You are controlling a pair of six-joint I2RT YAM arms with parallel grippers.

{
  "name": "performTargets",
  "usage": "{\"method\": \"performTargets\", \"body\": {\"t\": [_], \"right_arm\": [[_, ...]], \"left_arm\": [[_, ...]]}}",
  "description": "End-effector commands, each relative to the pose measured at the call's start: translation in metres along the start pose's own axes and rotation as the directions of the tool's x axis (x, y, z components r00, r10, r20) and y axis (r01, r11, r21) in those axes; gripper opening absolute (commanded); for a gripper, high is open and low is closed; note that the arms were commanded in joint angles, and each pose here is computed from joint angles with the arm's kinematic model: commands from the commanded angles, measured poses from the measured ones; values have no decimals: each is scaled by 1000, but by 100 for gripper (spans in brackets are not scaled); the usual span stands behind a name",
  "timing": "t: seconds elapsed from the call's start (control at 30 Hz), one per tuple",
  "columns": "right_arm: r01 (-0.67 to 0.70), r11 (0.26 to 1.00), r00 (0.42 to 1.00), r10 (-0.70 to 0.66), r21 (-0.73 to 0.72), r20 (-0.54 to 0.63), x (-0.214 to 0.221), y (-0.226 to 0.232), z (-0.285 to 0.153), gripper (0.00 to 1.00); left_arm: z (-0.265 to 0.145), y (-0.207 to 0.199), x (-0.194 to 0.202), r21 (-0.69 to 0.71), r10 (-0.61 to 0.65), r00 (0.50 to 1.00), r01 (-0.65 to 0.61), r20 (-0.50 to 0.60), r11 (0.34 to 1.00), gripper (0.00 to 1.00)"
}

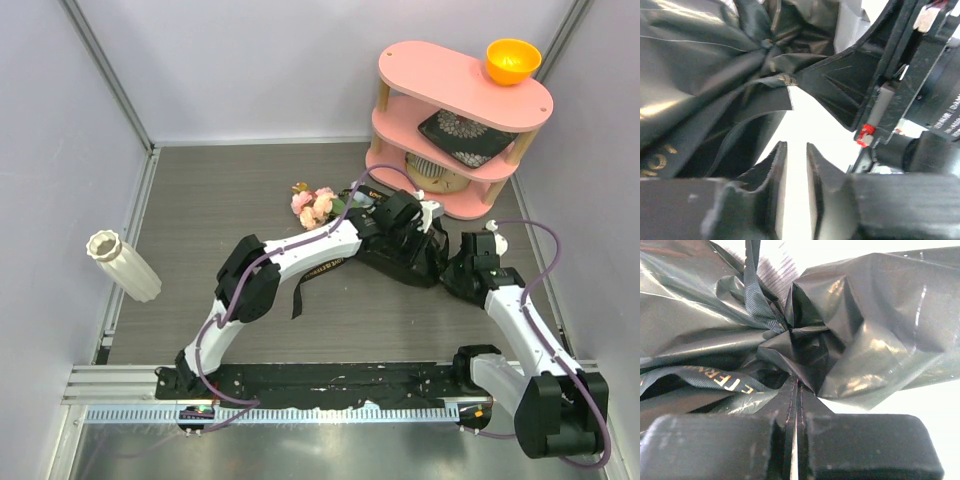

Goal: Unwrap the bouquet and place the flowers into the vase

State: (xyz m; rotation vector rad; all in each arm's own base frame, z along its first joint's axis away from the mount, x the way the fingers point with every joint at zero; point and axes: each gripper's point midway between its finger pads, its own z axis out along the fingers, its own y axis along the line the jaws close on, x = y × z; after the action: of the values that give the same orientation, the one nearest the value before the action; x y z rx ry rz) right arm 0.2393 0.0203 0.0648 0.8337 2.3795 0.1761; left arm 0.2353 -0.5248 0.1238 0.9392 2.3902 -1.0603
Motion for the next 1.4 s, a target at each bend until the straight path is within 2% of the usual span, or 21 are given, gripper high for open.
{"method": "performTargets", "body": {"t": [0.0, 0.03, 0.1, 0.2, 0.23, 0.33, 0.6, 0.8, 0.87, 1.1, 1.23, 1.37], "right_arm": [[-32, 999, 991, 34, -20, 131, -29, 6, -19, 1], [-31, 999, 991, 36, -43, 129, -30, 10, -23, 1], [-48, 996, 988, 59, -77, 145, -38, 19, -32, 1], [-62, 994, 985, 76, -88, 158, -47, 26, -34, 1], [-61, 993, 984, 77, -103, 163, -52, 32, -34, 1], [-55, 994, 987, 68, -90, 146, -53, 34, -25, 1], [-61, 998, 993, 63, -20, 96, -29, 14, -4, 1], [-83, 987, 991, 67, 137, 117, -20, -23, 0, 1], [-97, 978, 988, 73, 186, 134, -19, -34, 1, 1], [-166, 949, 975, 118, 269, 188, -26, -54, 2, 1], [-170, 948, 973, 118, 269, 199, -34, -56, -5, 1], [-136, 985, 971, 111, 105, 213, -49, -24, -25, 7]], "left_arm": [[-33, -65, -27, 168, 47, 991, -68, 125, 983, 35], [-42, -81, -41, 224, 47, 982, -89, 185, 970, 39], [-45, -86, -52, 244, 30, 974, -87, 227, 966, 41], [-37, -73, -65, 216, 14, 975, -63, 221, 974, 25], [-24, -61, -62, 202, -2, 980, -38, 197, 979, 16], [-15, -39, -67, 166, -42, 979, 9, 198, 986, 12], [16, -2, -43, 113, -80, 988, 65, 132, 991, 9], [24, 29, -5, 28, -90, 992, 88, 94, 996, 5], [22, 31, -3, 29, -89, 990, 87, 107, 996, 4], [29, 57, 34, -14, -123, 991, 124, 59, 992, 2], [27, 59, 37, -23, -115, 992, 116, 56, 993, 2], [26, 50, 29, 8, -114, 991, 114, 67, 993, 4]]}}
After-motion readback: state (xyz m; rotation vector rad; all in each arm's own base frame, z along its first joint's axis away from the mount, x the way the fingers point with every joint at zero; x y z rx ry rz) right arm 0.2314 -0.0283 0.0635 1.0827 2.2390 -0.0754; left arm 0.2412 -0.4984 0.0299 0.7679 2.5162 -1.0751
